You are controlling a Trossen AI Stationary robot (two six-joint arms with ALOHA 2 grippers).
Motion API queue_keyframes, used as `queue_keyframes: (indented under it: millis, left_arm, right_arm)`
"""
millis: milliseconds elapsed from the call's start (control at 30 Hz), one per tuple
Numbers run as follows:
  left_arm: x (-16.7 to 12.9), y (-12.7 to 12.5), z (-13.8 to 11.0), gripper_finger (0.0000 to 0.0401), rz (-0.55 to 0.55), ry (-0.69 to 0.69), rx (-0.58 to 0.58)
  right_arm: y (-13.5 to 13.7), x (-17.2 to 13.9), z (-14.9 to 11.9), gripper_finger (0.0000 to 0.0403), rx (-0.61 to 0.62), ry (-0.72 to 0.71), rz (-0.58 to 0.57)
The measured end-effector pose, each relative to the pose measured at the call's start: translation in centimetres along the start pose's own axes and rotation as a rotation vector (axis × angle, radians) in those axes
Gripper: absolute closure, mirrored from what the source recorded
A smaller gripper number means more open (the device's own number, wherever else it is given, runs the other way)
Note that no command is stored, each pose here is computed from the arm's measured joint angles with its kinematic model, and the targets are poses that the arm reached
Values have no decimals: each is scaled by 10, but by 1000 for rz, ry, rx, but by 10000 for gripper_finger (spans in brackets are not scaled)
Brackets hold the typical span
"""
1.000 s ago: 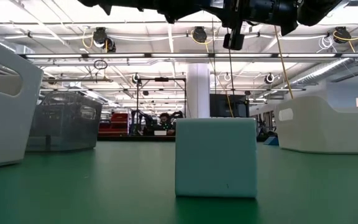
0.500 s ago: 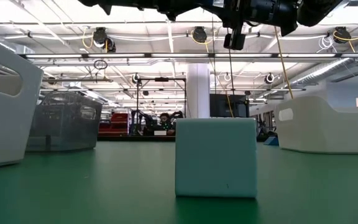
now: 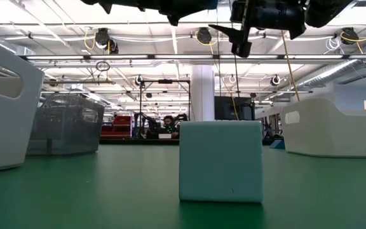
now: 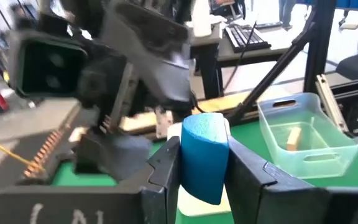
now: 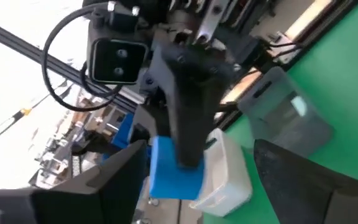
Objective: Sort & place blocks by color
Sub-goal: Put the right blue block into the gray bin
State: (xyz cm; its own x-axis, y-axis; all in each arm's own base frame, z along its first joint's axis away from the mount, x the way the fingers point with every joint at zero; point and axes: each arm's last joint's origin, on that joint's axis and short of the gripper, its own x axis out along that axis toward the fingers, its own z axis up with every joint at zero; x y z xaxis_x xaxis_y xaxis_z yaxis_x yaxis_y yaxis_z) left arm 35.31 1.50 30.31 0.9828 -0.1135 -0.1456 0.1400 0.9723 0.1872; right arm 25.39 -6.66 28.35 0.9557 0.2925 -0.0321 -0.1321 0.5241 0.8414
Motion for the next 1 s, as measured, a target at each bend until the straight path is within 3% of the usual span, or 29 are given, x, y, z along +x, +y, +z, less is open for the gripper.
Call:
queue_keyframes:
  millis: [200, 400, 600, 800, 1000]
  left_arm:
    - [-9, -1, -3, 313, 4, 97, -146]
    - [-30, -9, 10, 305, 27, 158, -271]
    - [-72, -23, 12, 311, 26, 384, -382]
    - [-97, -67, 12, 312, -47, 598, -618]
    - [-107, -124, 10, 312, -148, 771, -737]
  right_arm:
    - [-3, -26, 8, 121, -30, -10, -109]
    - [-6, -50, 5, 121, -54, 16, -238]
    - [-16, -62, -3, 122, -55, 48, -413]
    - [-31, -73, -19, 122, -72, 143, -693]
    - [-40, -84, -29, 122, -186, 252, -938]
